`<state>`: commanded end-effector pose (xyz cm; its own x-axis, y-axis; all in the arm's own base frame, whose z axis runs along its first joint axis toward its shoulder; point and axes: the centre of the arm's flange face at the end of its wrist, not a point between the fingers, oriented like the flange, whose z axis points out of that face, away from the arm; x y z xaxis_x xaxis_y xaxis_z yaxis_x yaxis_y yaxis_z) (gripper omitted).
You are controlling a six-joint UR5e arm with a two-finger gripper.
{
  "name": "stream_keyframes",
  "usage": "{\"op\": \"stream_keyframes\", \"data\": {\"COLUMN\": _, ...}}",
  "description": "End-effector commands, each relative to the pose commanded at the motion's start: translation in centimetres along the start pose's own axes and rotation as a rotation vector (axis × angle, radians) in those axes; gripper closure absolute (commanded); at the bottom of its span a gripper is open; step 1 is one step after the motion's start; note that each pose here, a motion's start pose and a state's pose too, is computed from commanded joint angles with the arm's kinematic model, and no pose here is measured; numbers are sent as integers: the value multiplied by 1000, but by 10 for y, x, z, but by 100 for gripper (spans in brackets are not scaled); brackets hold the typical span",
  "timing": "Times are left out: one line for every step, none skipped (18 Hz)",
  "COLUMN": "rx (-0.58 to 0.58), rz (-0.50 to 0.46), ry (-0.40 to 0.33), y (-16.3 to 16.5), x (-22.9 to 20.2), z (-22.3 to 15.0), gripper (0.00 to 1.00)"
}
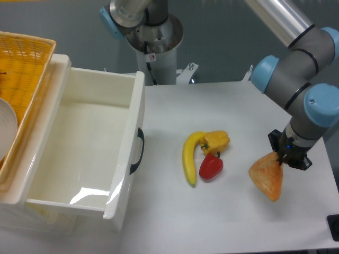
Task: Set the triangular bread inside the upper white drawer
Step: 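Hold the triangular orange bread in the gripper beside the peppers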
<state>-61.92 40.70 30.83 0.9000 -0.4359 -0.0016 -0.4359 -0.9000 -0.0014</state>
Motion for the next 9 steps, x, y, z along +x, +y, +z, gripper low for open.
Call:
{"op": "stream_keyframes", "data": {"rx": 0, "rz": 0, "ry": -5, "y": -1, "x": -1, "z": -2, "gripper": 97}}
{"op": "stream_keyframes", "data": {"rx": 1, "rz": 0, "ry": -3, "y": -1, "x": -1, "z": -2, "gripper": 96}}
{"op": "stream_keyframes", "data": {"rx": 3, "rz": 0, "ry": -5, "y": -1, "x": -1, "z": -2, "gripper": 96}}
{"op": "stream_keyframes", "data": {"rx": 3, "rz": 0, "ry": -6, "y": -3, "x": -1, "z": -4, "gripper": 95}}
{"op": "stream_keyframes", "data": {"rx": 3, "rz": -2, "ry": -6, "y": -2, "x": -2, "z": -3, "gripper": 95}}
{"op": "stream_keyframes", "data": {"rx": 4, "rz": -3, "ry": -8, "y": -4, "x": -2, "z": -4, "gripper": 95}}
{"op": "stream_keyframes", "data": {"rx": 4, "rz": -3, "ry": -11, "y": -5, "x": -2, "z": -6, "gripper": 95}}
{"op": "stream_keyframes", "data": {"rx": 3, "rz": -11, "ry": -9, "y": -6, "x": -2, "z": -6, "gripper": 95}}
{"op": "stream_keyframes", "data": {"rx": 3, "rz": -30, "ry": -14, "y": -7, "x": -3, "z": -9, "gripper": 95}}
